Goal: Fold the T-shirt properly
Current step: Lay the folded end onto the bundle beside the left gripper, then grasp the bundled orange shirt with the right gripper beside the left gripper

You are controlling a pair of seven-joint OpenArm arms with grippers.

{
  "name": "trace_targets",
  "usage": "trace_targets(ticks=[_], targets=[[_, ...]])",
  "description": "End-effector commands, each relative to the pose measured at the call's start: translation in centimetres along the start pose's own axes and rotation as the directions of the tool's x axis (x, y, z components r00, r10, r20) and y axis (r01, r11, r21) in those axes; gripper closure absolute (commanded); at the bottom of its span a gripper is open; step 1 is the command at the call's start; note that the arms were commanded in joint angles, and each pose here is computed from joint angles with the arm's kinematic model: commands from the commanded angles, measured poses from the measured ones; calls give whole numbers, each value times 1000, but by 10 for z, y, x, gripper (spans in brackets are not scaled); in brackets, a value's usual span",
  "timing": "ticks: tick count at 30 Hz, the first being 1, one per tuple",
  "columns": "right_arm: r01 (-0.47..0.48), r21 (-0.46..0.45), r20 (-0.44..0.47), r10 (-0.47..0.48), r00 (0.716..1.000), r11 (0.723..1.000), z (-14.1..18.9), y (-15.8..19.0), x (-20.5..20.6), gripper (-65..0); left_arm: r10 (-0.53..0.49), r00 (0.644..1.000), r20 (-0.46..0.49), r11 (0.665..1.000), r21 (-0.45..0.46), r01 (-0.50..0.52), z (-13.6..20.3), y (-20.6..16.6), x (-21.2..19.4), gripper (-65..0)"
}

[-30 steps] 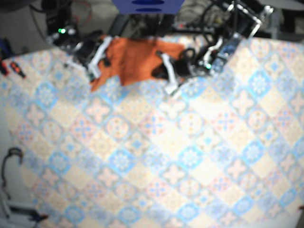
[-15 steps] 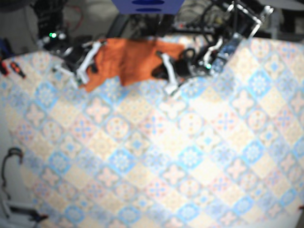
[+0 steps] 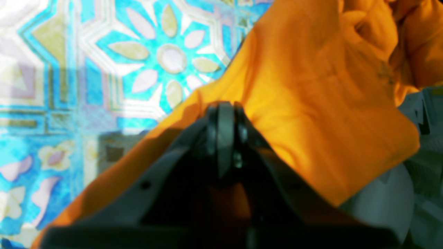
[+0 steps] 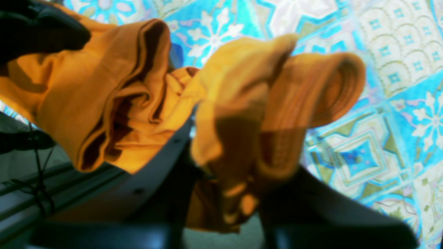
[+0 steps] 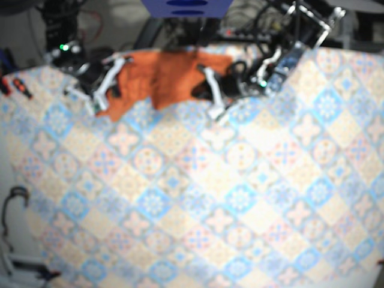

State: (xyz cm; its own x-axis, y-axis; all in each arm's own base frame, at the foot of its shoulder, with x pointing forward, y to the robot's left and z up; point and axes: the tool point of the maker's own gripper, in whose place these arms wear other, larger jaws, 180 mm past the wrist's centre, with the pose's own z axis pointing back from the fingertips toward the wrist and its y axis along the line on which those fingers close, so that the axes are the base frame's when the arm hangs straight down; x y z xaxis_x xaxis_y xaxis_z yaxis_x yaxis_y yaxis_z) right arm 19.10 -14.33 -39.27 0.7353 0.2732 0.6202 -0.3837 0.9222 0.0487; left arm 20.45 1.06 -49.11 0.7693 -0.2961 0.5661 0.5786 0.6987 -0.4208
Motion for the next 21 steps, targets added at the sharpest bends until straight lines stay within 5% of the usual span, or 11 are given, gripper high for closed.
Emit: trace_targets(ticks=[1, 10, 21], targets=[[-9, -10, 35, 9, 999, 1000, 3, -4, 9, -83, -12, 974, -224, 977, 205, 59, 14, 50, -52, 0], [-7, 13, 112, 6, 994, 1000, 6, 6, 16, -93, -21, 975, -220, 975, 211, 69, 14, 53, -44, 0], [-50, 146, 195, 21, 981, 988, 0, 56, 30, -93, 2, 969, -248, 973, 225, 55, 15, 61, -57, 0]])
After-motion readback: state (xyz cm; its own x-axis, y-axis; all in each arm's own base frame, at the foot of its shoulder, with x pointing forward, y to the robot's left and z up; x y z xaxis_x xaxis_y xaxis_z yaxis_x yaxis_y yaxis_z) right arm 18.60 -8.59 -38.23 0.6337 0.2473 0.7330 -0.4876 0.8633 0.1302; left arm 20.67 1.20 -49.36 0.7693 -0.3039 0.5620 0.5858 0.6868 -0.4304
